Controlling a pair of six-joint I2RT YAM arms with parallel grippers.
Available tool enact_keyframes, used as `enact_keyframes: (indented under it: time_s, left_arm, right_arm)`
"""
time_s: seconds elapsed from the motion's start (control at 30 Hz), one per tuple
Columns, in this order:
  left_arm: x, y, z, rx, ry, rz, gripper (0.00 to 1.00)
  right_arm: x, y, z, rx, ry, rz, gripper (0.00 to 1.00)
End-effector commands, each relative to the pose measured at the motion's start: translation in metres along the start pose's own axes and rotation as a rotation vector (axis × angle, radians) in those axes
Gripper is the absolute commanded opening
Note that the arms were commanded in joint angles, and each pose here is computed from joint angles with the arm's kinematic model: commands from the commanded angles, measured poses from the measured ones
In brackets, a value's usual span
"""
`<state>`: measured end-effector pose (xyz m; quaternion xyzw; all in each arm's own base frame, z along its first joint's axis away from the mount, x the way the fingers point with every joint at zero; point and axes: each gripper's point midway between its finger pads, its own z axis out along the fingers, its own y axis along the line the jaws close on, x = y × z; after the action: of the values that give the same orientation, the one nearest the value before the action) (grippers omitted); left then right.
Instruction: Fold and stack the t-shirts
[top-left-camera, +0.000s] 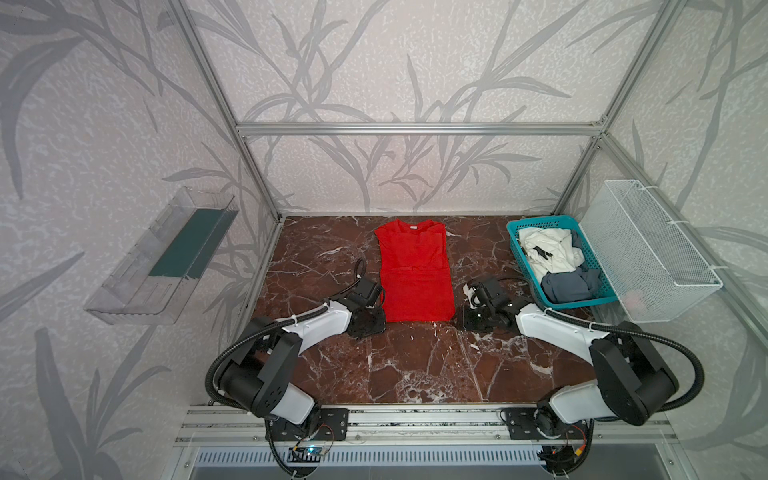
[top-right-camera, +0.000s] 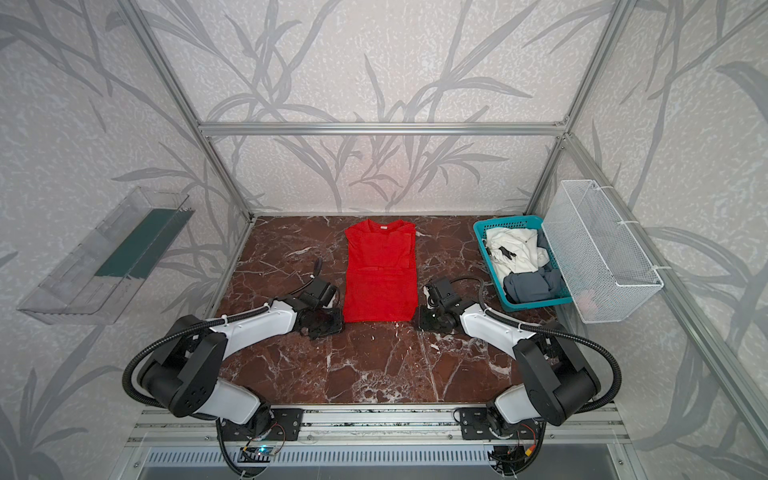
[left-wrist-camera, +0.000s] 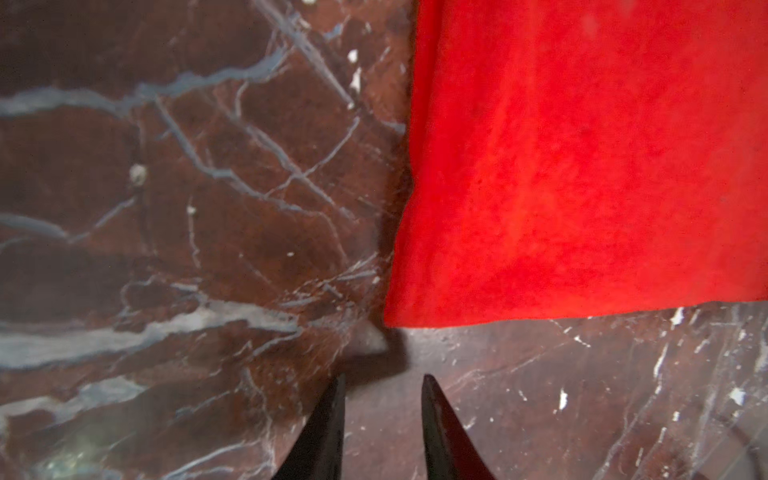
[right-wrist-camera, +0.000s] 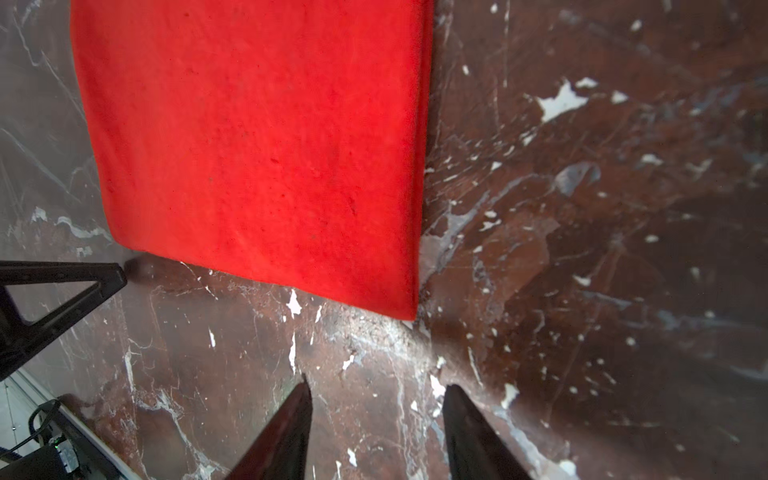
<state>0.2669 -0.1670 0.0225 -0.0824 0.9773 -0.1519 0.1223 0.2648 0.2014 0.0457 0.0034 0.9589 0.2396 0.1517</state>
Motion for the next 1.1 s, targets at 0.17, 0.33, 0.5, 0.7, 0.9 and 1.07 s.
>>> enact_keyframes:
  time_s: [0.17, 0.33, 0.5, 0.7, 0.9, 1.07]
  left_arm:
    - [-0.01, 0.002, 0.01, -0.038, -0.009, -0.032, 0.32]
    - [-0.009, 0.004, 0.017, -0.056, 0.016, -0.041, 0.31]
    - [-0.004, 0.008, 0.019, -0.068, 0.031, -0.044, 0.18]
    - [0.0, 0.01, 0.019, -0.06, 0.026, -0.051, 0.08]
    - [0.001, 0.011, 0.021, -0.055, 0.024, -0.056, 0.04]
    - [0.002, 0.01, 0.021, -0.047, 0.027, -0.055, 0.01]
  right_arm:
    - [-0.002, -0.009, 0.011, -0.026, -0.006, 0.025, 0.52]
    - [0.003, -0.015, 0.022, -0.019, 0.026, 0.045, 0.5]
    - [0.006, -0.018, 0.03, -0.019, 0.036, 0.069, 0.47]
    - [0.006, -0.02, 0.038, -0.011, 0.055, 0.085, 0.42]
    - [0.003, -0.018, 0.044, -0.015, 0.072, 0.088, 0.33]
    - [0.002, -0.018, 0.042, -0.006, 0.072, 0.088, 0.16]
